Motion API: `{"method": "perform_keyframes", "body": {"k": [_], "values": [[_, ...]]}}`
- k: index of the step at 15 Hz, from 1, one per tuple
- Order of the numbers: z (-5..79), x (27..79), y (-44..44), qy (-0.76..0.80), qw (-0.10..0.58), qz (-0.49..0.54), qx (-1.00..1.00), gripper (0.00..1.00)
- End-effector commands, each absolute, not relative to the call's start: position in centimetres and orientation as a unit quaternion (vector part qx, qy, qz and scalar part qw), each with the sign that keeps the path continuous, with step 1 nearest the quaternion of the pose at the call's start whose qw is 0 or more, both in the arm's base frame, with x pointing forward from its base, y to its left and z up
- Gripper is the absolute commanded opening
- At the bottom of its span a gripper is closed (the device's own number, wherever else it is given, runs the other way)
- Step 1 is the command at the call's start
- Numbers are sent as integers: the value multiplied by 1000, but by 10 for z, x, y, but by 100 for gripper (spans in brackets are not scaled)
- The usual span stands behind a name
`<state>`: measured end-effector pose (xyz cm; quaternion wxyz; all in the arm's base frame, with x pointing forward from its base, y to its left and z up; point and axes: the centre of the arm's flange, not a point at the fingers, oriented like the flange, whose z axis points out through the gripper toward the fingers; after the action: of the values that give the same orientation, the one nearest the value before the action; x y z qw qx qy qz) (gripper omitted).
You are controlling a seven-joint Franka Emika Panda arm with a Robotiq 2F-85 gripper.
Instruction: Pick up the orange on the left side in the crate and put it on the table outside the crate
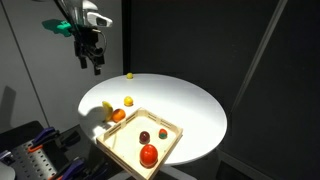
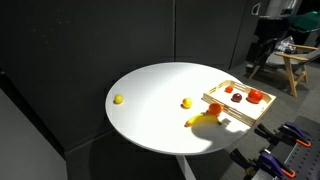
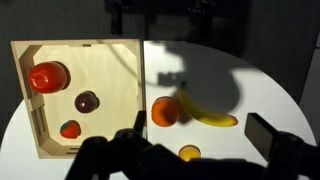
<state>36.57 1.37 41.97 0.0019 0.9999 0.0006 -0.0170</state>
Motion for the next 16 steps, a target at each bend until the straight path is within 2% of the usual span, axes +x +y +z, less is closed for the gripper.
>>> {"method": "perform_keyframes", "body": {"k": [1,16], "values": [[436,347,6,-7,-5,-9,1000,100],[441,347,6,-8,-2,9,1000,100]]}}
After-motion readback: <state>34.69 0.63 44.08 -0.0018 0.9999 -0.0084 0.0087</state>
